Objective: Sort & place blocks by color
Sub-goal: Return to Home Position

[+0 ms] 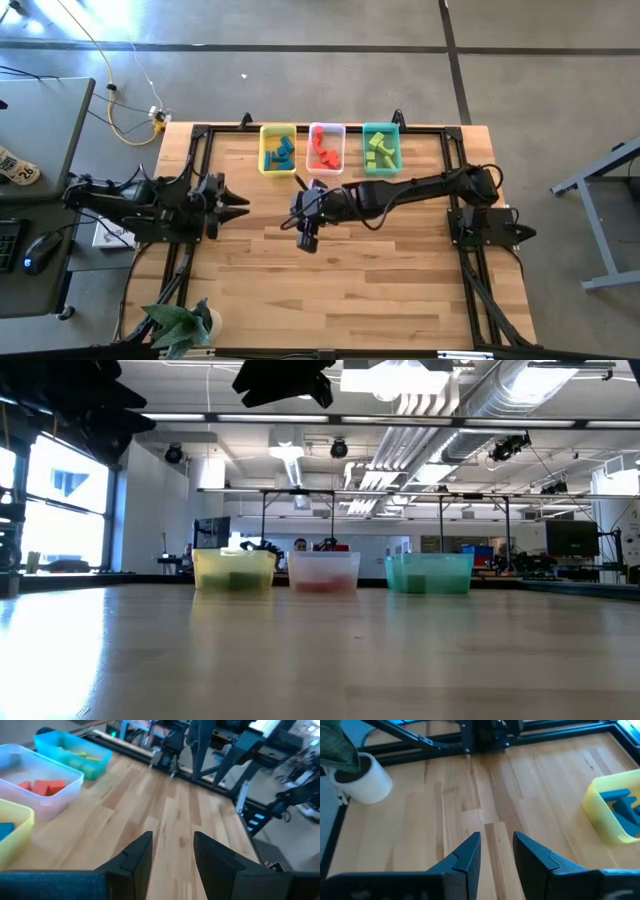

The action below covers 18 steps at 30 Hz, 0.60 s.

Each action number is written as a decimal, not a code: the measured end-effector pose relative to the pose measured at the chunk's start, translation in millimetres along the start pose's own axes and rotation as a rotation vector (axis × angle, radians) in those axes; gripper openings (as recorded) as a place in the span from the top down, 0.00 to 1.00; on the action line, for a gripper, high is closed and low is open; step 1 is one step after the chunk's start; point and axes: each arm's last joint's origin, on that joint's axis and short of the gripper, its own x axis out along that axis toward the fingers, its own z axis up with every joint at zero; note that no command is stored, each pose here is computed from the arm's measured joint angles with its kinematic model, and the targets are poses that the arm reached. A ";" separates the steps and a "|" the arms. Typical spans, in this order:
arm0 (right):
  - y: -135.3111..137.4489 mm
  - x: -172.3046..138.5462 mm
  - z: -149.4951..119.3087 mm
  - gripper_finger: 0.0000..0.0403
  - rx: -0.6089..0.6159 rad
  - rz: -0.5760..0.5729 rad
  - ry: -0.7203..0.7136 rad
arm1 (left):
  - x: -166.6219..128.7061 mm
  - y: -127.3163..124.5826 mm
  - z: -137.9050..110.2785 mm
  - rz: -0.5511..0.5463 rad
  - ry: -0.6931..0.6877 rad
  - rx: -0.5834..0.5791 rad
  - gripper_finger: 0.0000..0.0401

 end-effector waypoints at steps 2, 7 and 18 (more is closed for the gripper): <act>3.0 -0.7 -2.3 0.74 -0.008 -0.022 0.010 | 1.3 1.9 -8.6 -0.028 -0.031 -0.002 0.67; 3.4 -2.5 -6.6 0.74 -0.010 -0.037 0.053 | 3.4 7.3 -26.9 -0.067 -0.082 0.007 0.67; -15.2 -50.5 3.3 0.74 -0.105 -0.086 0.087 | 13.3 18.8 -56.2 -0.087 -0.183 0.025 0.67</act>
